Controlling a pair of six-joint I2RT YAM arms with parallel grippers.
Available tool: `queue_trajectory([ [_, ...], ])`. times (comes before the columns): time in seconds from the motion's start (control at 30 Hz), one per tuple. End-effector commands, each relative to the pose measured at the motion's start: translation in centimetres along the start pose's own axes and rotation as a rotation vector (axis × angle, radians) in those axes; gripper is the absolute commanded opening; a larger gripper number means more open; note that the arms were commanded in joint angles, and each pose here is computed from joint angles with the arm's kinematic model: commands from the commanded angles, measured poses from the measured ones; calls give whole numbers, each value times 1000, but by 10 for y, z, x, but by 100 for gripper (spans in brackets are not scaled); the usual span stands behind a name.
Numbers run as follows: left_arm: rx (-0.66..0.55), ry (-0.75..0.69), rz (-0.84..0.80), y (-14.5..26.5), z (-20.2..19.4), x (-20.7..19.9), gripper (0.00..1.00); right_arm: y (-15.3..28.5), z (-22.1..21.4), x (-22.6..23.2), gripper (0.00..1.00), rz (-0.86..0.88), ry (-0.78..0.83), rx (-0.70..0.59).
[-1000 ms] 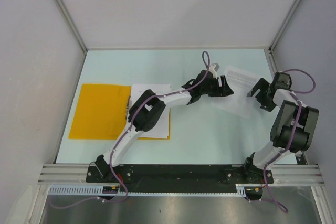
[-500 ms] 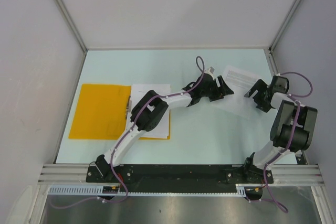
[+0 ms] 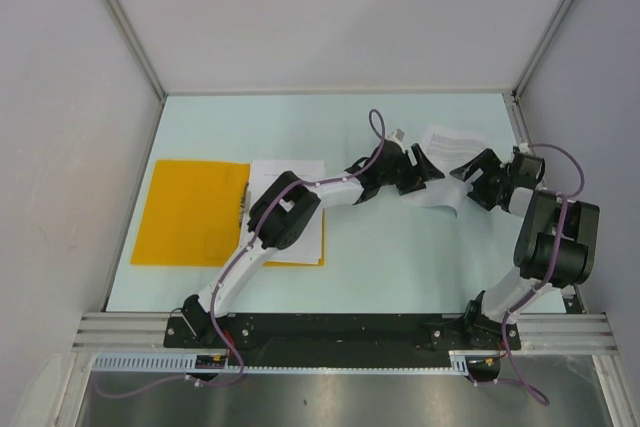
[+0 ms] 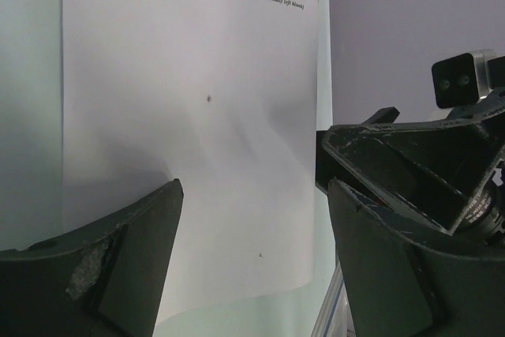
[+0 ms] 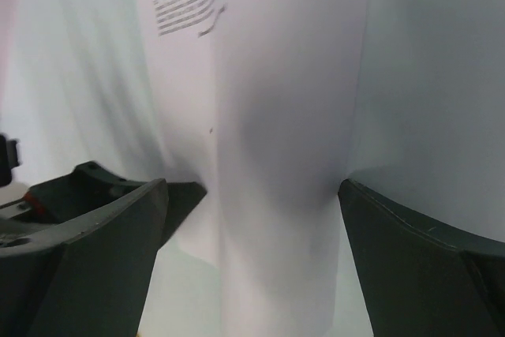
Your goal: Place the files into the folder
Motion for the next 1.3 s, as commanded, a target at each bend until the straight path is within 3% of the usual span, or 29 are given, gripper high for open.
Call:
queue_trajectory([
  [0.0,38,45,51,5,-5,22,82,-2,-28,12,97,129,-101,65],
  [0.2,41,61,49,12,3,26,82,-6,-30,28,99,303,-171,40],
  [0.4,49,58,50,18,9,29,83,-9,-2,34,100,349,-63,-75],
  [0.93,60,94,96,29,20,58,84,-28,21,70,100,513,40,-65],
  [1.1,54,108,104,32,25,66,85,-14,3,82,100,490,-39,9],
  [1.27,58,118,93,33,24,65,85,18,4,93,100,509,-54,-31],
])
Point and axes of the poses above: each gripper's point midway between its finger pads, its own y axis back along the fingers, its own x axis along the line the jaws close on, z = x × y, the point moved 1 cm from there along y, back along the fingers, and after that the axes turned 8 degrees about y, right-handed, at the moved point
